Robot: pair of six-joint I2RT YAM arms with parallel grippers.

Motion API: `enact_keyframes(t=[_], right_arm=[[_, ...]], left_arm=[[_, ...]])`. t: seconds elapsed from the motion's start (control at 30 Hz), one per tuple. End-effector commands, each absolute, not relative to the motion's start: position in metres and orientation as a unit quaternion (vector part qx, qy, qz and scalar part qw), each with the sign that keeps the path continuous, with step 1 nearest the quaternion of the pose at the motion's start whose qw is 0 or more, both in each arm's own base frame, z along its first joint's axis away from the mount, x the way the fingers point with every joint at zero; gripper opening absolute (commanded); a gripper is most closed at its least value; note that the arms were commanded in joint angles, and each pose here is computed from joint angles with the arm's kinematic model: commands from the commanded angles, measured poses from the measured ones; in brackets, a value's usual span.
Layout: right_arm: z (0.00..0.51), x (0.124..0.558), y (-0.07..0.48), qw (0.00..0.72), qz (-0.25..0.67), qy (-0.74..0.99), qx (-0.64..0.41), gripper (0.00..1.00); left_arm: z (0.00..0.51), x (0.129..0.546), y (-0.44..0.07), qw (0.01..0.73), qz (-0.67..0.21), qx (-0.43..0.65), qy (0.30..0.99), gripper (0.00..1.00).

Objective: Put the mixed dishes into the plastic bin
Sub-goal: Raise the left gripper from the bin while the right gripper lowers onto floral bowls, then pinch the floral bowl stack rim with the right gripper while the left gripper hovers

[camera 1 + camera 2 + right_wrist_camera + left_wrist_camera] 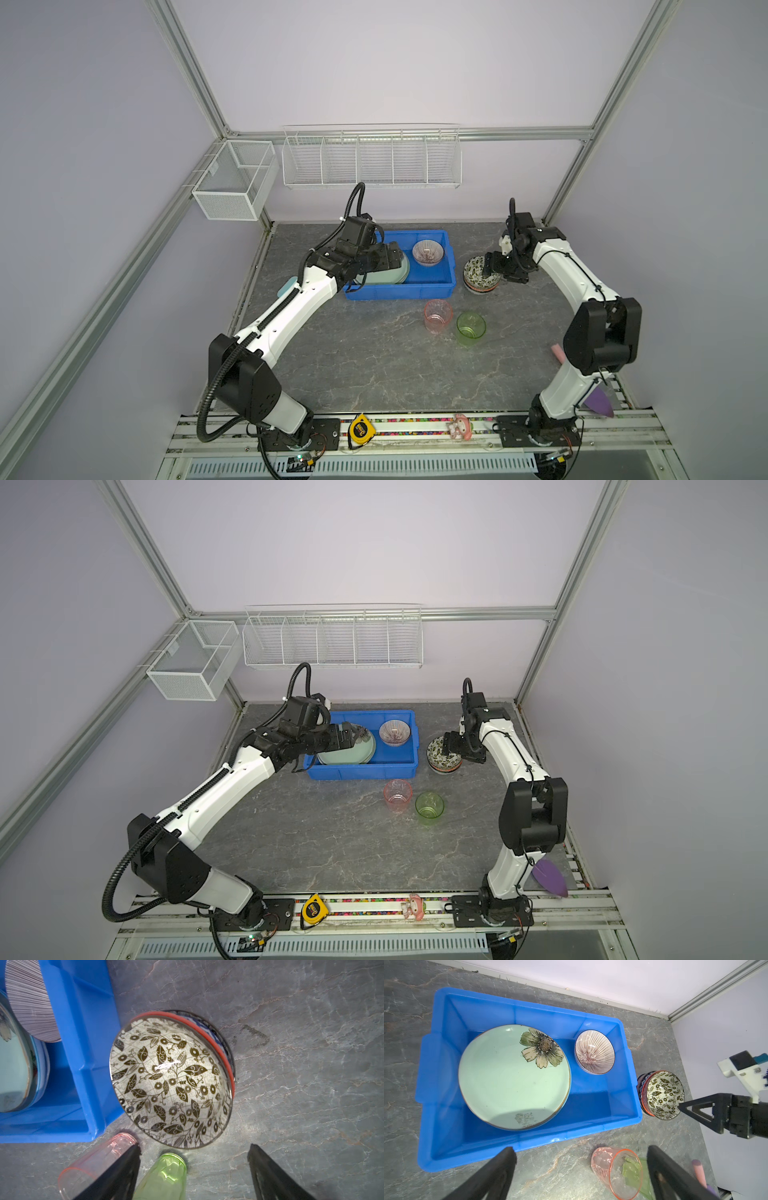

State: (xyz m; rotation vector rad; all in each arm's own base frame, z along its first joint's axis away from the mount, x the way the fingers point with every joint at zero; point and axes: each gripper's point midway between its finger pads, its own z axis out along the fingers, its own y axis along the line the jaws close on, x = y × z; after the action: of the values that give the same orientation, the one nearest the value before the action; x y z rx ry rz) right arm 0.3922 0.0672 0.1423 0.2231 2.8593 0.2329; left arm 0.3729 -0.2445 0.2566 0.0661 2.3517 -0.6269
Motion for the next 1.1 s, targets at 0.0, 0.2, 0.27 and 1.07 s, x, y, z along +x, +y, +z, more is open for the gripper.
enact_keyframes(t=[0.0, 0.2, 0.27, 1.07], right_arm=[[0.135, 0.403, 0.069, 0.141, 0.078, 0.983, 0.084, 0.78], [0.124, 0.408, 0.067, 0.134, 0.066, 0.985, 0.086, 0.65], [0.123, 0.409, 0.064, 0.136, 0.060, 0.985, 0.087, 0.61], [0.120, 0.428, 0.056, 0.164, 0.028, 0.982, 0.090, 0.39]], left_arm=[[0.260, 0.375, -0.243, 0.350, -0.249, 0.035, 0.902, 0.98], [0.249, 0.376, -0.240, 0.337, -0.247, 0.023, 0.908, 0.98], [0.247, 0.376, -0.240, 0.335, -0.248, 0.017, 0.909, 0.98], [0.229, 0.381, -0.245, 0.308, -0.248, 0.004, 0.918, 0.99]])
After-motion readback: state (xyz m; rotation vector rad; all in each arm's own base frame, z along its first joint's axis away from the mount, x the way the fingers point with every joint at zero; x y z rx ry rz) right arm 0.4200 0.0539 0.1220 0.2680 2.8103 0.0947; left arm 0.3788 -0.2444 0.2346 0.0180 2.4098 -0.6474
